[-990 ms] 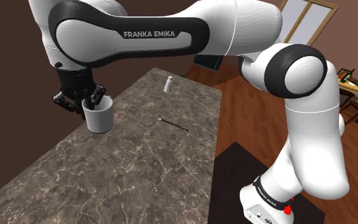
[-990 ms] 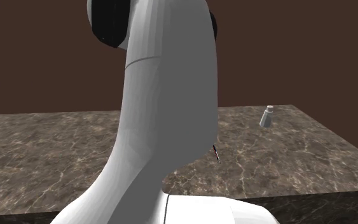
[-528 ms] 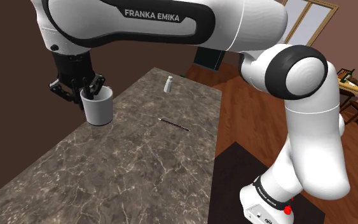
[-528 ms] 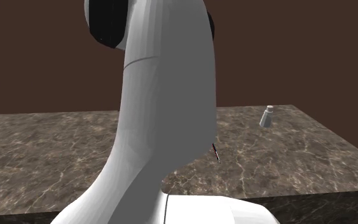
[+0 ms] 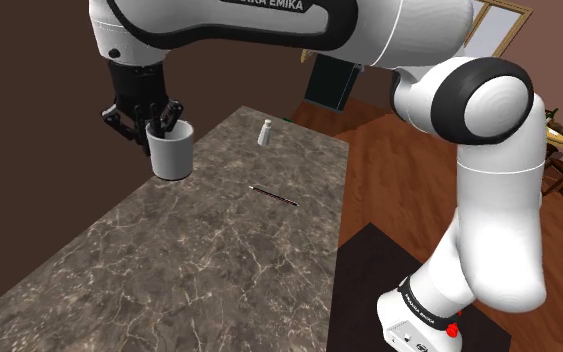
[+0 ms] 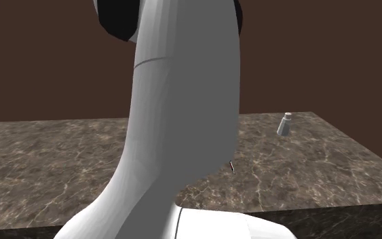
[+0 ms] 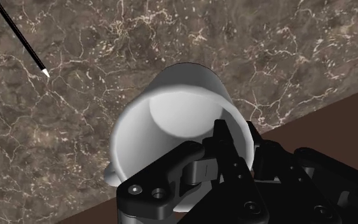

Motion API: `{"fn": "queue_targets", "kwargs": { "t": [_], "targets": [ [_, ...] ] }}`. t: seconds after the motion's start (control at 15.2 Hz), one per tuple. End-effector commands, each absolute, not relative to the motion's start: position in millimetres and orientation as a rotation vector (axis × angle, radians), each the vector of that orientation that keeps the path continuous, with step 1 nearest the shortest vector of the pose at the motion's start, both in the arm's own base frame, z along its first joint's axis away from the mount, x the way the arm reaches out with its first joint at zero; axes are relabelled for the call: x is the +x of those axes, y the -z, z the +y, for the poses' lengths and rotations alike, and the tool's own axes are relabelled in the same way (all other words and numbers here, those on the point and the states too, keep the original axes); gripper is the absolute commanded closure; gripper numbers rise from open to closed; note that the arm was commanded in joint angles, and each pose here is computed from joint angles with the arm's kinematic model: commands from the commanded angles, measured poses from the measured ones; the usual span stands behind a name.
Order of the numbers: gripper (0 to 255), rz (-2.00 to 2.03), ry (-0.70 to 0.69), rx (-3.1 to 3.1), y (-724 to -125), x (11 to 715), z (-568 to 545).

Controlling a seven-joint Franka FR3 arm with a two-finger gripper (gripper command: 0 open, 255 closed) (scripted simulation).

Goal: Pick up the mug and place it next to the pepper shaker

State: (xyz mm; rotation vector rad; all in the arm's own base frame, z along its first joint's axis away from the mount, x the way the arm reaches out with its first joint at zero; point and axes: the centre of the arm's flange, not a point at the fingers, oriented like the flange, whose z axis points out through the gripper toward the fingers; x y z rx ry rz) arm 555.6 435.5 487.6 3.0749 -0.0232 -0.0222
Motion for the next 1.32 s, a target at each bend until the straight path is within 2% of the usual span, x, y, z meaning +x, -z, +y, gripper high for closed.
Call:
{"fn": "queue_targets", "kwargs": {
  "t": [0.0,1.25],
  "targets": [
    [255,-0.023,0.022,3.075,-485,563,411],
    [255,-0.023,0.022,3.075,-486,633,170]
  ]
}}
